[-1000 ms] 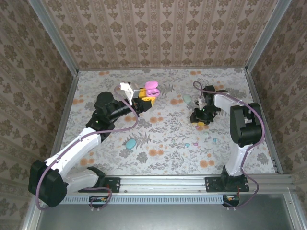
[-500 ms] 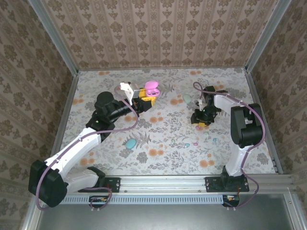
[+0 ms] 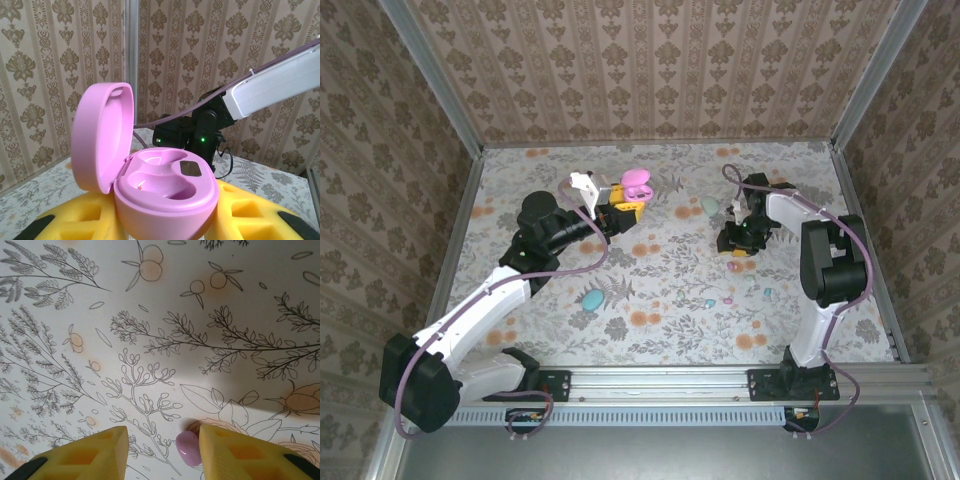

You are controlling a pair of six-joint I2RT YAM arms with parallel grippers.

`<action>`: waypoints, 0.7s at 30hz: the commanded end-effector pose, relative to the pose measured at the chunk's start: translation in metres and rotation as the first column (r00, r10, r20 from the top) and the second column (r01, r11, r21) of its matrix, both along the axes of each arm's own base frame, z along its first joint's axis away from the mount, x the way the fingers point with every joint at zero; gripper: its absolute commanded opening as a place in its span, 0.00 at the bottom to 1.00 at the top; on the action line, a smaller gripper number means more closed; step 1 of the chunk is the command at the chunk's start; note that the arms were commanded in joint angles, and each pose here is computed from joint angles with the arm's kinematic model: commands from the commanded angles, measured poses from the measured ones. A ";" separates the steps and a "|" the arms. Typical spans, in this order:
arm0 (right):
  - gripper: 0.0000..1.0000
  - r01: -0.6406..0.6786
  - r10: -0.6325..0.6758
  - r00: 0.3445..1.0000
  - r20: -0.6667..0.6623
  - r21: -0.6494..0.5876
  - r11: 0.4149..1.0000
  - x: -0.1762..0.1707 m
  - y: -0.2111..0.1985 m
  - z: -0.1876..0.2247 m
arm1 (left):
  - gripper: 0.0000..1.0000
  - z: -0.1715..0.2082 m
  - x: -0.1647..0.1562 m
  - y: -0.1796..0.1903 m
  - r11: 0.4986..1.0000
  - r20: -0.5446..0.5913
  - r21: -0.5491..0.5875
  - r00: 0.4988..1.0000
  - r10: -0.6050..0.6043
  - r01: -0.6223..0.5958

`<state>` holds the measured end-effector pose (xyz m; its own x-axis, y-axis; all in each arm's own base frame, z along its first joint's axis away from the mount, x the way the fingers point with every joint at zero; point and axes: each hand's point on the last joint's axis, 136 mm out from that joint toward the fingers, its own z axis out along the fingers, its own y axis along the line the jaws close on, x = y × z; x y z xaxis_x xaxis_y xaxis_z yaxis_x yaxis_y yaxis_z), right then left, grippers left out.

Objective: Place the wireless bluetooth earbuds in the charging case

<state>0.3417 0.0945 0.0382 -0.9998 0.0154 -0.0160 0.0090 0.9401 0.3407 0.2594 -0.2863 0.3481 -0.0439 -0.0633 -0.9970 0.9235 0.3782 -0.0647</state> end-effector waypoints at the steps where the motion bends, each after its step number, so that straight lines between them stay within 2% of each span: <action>1: 0.44 -0.029 0.028 0.998 -0.052 -0.031 0.999 -0.014 -0.004 -0.007 | 0.35 0.010 -0.003 -0.001 1.000 0.028 -0.015 1.000 -0.003 0.004; 21: 0.45 -0.042 0.037 0.993 -0.108 -0.041 0.998 -0.036 -0.005 -0.015 | 0.35 0.008 -0.006 0.003 1.000 0.037 -0.012 0.999 0.004 -0.004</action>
<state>0.3213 0.0899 0.0257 -0.9991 -0.0098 0.0423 0.0037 0.9510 0.3091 0.2590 -0.2859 0.3482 -0.0429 -0.0636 -0.9971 0.9232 0.3789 -0.0639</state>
